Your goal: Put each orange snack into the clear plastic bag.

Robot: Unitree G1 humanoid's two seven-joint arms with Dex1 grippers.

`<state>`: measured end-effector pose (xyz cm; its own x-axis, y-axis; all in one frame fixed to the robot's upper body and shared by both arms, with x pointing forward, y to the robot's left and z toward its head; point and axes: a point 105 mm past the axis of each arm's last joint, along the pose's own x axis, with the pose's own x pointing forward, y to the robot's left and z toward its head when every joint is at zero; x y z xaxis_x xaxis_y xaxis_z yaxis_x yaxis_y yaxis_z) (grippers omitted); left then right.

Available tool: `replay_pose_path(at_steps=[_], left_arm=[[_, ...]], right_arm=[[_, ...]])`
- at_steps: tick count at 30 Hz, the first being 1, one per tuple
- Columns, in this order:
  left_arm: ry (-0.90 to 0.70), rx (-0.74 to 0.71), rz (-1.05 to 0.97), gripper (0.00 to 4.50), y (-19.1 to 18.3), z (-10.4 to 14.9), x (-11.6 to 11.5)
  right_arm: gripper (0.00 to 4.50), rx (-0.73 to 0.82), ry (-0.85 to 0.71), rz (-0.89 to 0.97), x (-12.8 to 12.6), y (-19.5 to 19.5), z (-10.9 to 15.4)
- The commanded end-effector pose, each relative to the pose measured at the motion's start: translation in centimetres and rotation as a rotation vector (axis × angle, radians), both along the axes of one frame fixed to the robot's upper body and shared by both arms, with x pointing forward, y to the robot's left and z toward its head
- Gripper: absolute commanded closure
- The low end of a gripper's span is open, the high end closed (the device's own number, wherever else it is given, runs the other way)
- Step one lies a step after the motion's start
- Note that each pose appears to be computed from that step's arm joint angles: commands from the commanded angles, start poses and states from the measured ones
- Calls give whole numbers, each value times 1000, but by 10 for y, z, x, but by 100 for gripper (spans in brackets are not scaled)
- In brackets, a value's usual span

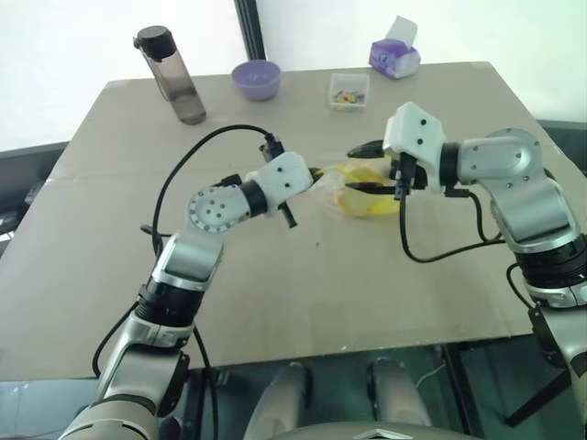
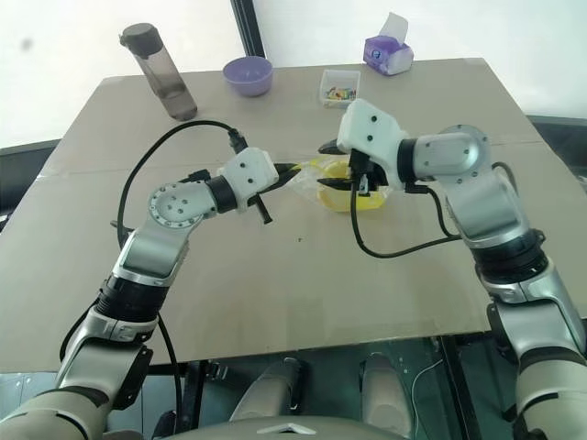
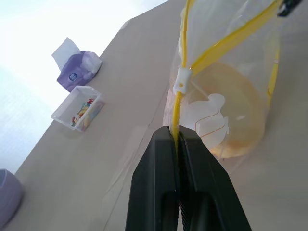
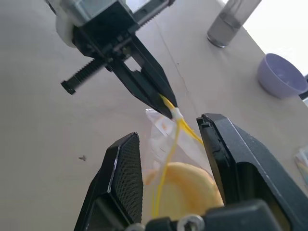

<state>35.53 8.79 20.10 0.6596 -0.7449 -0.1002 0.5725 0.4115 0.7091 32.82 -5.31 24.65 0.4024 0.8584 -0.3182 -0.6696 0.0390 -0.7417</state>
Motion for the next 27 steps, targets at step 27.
replay_pose_path(at_steps=[27], left_arm=[[-241, 147, -52, 450, -8, 18, -13]], right_arm=[[399, 25, -61, -14, 16, 13, -2]])
